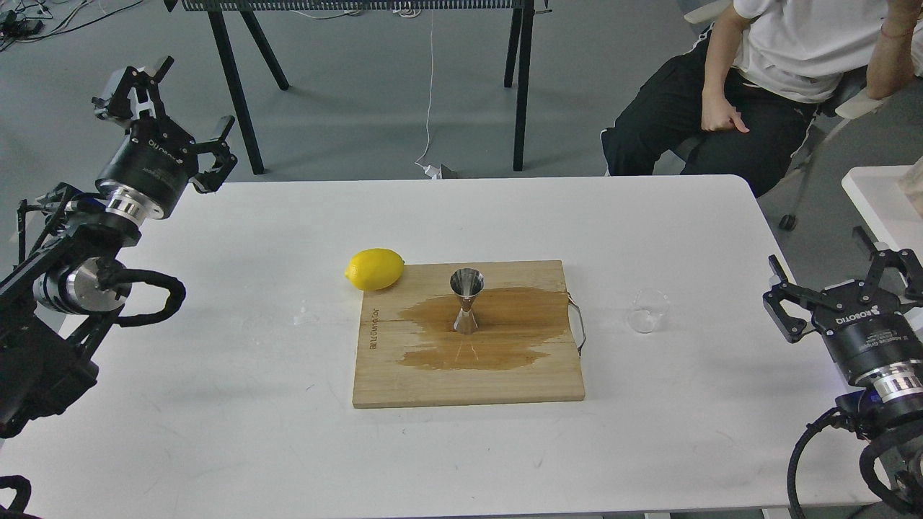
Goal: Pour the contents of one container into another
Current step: 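Reach the right gripper toward the small clear glass cup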
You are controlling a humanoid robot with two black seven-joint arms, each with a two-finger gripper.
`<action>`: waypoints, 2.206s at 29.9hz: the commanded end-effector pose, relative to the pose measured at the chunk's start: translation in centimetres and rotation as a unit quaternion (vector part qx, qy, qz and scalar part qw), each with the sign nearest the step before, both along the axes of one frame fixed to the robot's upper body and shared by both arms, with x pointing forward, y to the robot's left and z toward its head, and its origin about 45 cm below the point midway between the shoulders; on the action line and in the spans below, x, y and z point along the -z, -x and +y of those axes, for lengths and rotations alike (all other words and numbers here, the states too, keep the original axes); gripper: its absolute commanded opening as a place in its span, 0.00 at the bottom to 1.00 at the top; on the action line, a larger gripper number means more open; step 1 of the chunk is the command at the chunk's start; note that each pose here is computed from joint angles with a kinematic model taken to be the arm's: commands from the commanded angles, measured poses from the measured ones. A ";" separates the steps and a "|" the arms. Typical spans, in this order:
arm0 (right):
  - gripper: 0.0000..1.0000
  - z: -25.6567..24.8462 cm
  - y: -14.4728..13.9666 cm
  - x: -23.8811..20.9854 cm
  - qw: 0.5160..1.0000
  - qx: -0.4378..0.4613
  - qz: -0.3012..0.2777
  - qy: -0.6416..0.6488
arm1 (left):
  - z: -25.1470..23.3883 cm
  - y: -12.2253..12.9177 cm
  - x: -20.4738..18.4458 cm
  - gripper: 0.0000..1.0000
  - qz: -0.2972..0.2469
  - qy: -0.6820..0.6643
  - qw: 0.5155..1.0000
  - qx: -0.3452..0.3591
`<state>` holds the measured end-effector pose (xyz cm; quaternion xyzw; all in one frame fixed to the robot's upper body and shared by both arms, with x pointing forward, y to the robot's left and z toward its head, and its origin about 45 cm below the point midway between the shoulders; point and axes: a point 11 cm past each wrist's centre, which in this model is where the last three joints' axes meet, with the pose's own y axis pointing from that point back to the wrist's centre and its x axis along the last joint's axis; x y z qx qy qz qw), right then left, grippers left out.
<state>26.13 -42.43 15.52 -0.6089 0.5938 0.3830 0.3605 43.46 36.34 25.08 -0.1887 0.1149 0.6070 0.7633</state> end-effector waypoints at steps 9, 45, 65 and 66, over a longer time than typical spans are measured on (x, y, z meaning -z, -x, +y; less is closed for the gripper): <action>0.99 7.4 2.9 1.2 0.983 -0.015 0.044 -0.178 | -0.1 0.3 0.7 1.00 0.007 0.002 1.000 -0.003; 1.00 13.5 -2.0 7.5 0.945 -0.001 0.276 -0.177 | -0.8 0.2 0.9 1.00 0.003 0.010 1.000 0.001; 0.99 11.6 -2.6 10.0 0.938 0.033 0.305 -0.161 | -0.9 0.2 0.9 1.00 0.003 0.012 1.000 0.002; 0.99 11.4 -3.0 10.0 0.939 0.036 0.304 -0.159 | -0.9 0.2 1.0 1.00 0.003 0.012 1.000 0.002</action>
